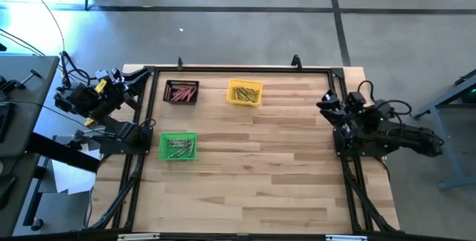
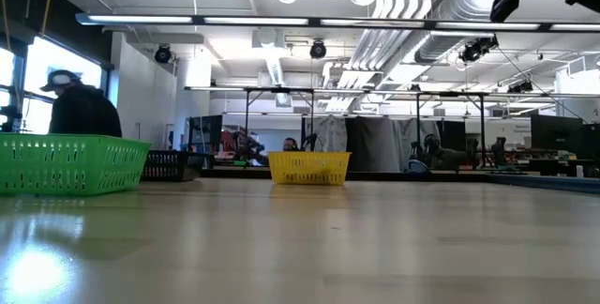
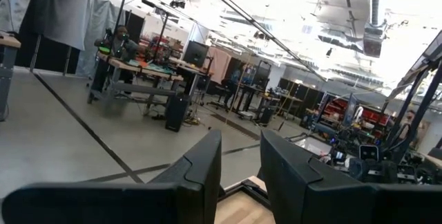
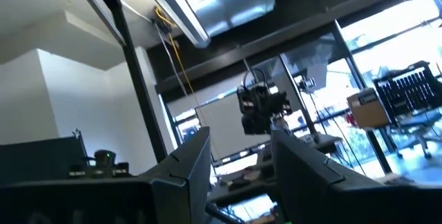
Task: Sort crayons
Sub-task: Return to Home Position
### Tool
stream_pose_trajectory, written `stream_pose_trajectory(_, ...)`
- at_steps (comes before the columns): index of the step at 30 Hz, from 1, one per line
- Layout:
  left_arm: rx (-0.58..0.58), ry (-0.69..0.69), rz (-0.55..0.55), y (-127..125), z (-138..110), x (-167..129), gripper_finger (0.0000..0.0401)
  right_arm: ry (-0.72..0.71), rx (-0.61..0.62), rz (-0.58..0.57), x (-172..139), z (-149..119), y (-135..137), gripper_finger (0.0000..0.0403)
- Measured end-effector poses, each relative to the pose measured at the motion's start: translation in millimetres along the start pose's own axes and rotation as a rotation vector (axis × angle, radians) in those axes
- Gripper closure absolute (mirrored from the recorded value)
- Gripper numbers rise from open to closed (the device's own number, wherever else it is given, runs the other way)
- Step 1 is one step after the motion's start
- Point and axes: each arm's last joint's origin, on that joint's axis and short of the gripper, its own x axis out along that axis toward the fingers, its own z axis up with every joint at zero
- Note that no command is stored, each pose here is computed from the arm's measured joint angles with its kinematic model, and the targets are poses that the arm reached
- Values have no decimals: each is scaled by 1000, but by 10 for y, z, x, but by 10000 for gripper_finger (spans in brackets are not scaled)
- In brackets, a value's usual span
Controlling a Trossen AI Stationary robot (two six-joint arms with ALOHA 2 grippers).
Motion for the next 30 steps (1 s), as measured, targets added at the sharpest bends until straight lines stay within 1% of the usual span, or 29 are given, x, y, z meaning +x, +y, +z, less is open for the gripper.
stream_pose_trajectory(18, 0, 0, 0, 0, 0, 0, 314, -81, -20, 42, -156, 102, 91, 265)
stream_pose_trajectory(30, 9, 5, -1, -1, -8, 0, 314, -13, -6, 0, -152, 34, 49, 265)
